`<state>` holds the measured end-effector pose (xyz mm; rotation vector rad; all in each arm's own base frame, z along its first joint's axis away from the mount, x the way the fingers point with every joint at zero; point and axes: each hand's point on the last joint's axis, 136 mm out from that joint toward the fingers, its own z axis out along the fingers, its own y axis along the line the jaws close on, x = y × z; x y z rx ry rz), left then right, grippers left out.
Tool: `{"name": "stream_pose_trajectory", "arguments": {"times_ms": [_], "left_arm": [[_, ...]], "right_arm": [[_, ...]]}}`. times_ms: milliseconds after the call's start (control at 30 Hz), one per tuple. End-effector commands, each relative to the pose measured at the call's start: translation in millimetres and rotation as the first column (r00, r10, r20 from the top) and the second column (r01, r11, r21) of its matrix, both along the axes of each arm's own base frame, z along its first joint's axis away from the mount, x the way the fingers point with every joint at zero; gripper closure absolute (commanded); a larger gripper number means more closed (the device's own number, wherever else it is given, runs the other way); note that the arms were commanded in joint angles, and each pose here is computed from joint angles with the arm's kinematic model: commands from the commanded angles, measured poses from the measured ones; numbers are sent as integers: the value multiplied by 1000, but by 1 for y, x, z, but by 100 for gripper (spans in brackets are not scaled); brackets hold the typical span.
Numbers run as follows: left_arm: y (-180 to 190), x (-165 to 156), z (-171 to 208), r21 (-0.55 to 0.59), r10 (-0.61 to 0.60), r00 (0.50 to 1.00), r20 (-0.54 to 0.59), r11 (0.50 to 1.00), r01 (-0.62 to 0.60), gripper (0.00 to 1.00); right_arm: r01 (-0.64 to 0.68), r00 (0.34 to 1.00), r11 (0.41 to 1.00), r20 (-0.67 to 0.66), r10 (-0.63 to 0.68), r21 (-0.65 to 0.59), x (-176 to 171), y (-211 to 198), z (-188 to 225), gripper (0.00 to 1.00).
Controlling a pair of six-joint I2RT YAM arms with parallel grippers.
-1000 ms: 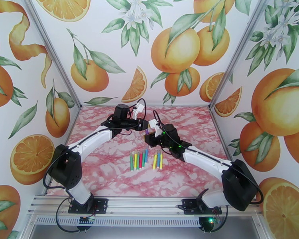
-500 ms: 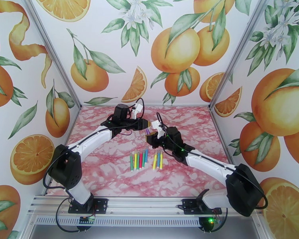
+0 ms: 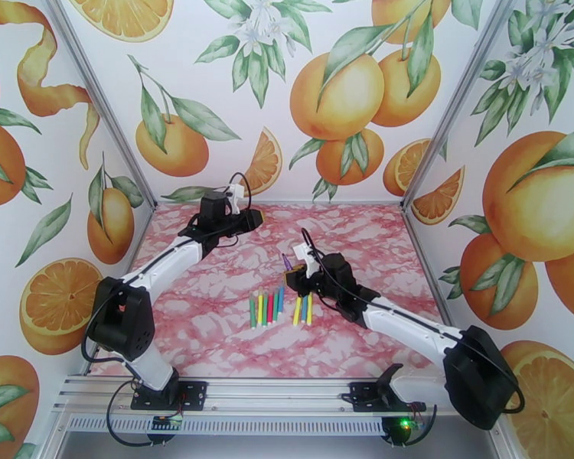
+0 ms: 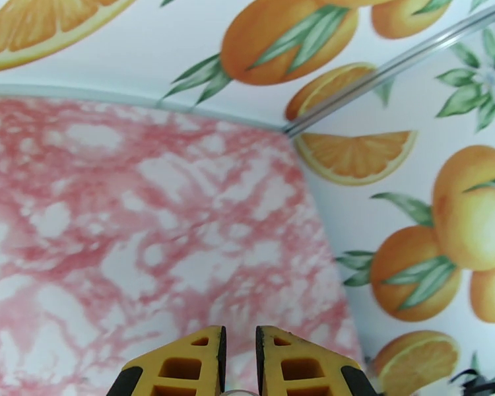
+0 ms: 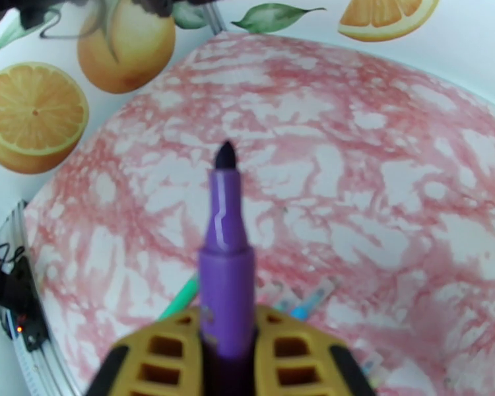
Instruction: Open the pen caps
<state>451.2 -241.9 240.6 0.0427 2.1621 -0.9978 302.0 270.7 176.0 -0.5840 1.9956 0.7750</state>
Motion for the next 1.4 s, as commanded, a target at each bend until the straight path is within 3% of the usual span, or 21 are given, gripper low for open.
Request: {"name": "stream_pose_trajectory", "arguments": {"times_ms": [0, 267, 533, 900, 1367], "left_arm": [[32, -6, 10, 212, 56, 997, 61, 975, -68, 100], [94, -22, -14, 551, 128, 990, 63, 823, -141, 100], [150, -29, -43, 691, 215, 976, 21, 703, -170, 100], [215, -31, -82, 764, 343, 938, -40, 616, -193, 100], [262, -19, -143, 773, 422, 892, -164, 616, -150, 100]], "right_arm": [[113, 993, 991, 41, -111, -65, 20, -17, 9, 100], [256, 966, 947, 21, -257, -191, 60, -56, 6, 100], [426, 899, 858, 26, -437, -289, 97, -119, 1, 100], [546, 806, 731, 19, -591, -410, 125, -185, -30, 100], [566, 695, 604, -69, -715, -561, 154, -253, -90, 100]]}}
